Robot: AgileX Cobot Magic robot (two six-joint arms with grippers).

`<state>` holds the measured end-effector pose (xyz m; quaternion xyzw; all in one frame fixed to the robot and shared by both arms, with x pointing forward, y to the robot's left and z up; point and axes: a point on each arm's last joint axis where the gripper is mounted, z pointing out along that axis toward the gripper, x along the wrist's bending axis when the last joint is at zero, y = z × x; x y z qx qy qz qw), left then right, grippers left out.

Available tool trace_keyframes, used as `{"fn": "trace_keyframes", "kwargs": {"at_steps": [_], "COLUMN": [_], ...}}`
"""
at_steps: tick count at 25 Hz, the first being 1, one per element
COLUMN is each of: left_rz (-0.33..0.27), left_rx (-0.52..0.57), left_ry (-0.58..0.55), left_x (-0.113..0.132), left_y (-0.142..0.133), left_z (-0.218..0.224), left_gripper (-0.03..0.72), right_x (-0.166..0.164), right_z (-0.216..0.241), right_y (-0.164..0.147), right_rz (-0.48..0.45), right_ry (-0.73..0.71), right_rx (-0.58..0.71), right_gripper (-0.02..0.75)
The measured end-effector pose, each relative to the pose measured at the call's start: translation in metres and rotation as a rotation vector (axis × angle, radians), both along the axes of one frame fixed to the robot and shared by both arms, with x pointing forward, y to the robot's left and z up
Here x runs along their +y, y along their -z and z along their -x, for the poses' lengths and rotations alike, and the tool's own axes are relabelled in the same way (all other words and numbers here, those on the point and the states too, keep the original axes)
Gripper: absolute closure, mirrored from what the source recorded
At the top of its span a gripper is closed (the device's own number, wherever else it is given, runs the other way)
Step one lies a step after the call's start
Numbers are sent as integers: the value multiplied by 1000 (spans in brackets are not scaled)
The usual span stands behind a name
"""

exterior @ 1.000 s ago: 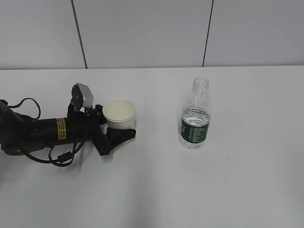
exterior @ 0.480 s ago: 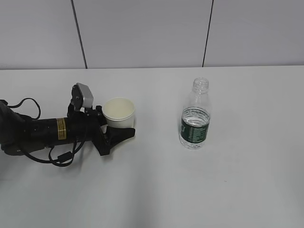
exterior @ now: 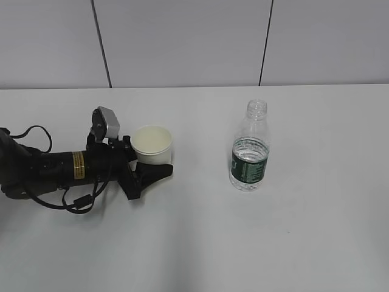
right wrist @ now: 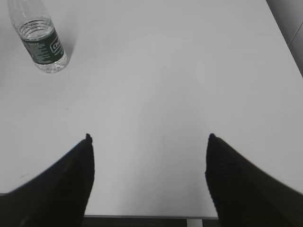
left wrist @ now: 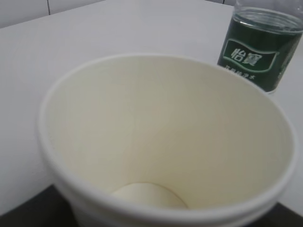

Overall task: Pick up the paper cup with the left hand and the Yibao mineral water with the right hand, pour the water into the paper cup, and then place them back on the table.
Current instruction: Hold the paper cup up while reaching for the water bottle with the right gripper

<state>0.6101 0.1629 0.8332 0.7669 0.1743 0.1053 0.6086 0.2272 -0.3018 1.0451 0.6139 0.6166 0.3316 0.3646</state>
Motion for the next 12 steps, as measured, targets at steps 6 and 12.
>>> {"fn": "trace_keyframes", "kwargs": {"at_steps": [6, 12], "left_rz": [-1, -2], "left_rx": [0, -1], "left_ry": [3, 8], "left_x": [0, 0], "left_y": [0, 0], "left_z": [0, 1], "left_gripper": [246, 249], "right_x": [0, 0], "right_z": [0, 0], "right_y": [0, 0], "right_rz": [0, 0], "right_ry": [0, 0], "right_rx": [0, 0], "right_gripper": [170, 170]}}
